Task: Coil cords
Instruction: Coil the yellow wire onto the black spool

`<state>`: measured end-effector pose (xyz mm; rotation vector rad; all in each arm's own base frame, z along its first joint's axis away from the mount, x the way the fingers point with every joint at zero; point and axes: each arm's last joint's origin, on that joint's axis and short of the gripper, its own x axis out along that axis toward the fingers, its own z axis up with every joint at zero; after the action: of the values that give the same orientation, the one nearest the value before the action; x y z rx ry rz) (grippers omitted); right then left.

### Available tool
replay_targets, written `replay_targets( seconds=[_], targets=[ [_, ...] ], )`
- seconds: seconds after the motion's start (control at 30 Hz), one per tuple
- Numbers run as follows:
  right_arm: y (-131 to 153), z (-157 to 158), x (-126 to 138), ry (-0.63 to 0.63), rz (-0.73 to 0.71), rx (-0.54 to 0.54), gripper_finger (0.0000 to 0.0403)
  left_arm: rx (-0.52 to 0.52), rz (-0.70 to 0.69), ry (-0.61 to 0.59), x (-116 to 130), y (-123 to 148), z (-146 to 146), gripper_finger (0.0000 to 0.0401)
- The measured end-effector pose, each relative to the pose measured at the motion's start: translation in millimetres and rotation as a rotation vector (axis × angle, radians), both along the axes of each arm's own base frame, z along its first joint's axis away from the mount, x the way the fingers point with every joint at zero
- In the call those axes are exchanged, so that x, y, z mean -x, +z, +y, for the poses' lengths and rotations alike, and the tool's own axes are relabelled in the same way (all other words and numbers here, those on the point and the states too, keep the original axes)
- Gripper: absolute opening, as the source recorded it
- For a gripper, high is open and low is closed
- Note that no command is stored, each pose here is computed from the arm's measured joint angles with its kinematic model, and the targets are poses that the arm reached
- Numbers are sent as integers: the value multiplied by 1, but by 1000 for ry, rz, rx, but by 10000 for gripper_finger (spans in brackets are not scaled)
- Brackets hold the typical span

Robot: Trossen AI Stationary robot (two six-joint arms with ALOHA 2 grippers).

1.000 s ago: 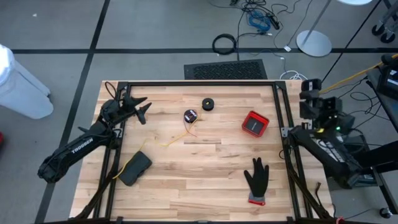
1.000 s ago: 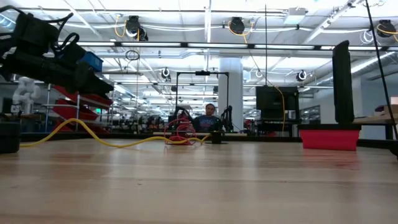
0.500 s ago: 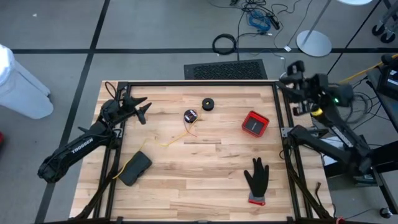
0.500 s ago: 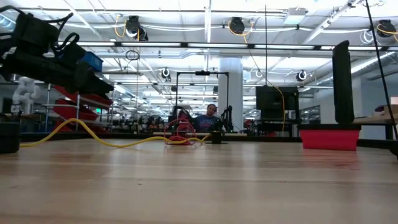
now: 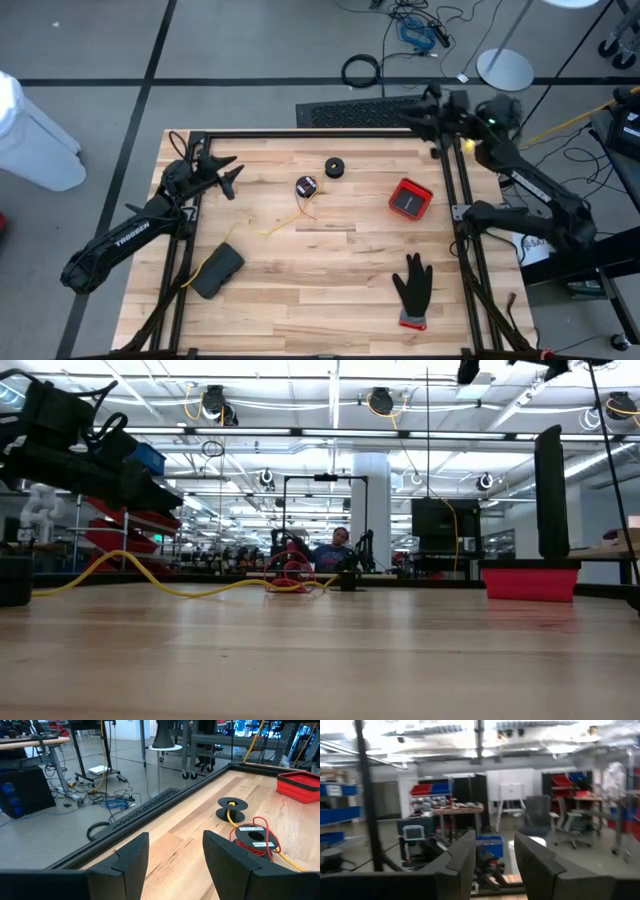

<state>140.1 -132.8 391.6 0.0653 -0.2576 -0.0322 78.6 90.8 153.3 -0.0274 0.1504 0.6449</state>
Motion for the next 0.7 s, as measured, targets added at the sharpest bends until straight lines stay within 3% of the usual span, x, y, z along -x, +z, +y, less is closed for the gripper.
replay_targets(
  seconds=[0.43,0.7],
  targets=[
    [-69,-64,-51,-113,221,-201,125,0,0,0,0,0,0,193],
    [-123,-79,-61,-190,506,-339,125,0,0,0,0,0,0,193]
  ],
)
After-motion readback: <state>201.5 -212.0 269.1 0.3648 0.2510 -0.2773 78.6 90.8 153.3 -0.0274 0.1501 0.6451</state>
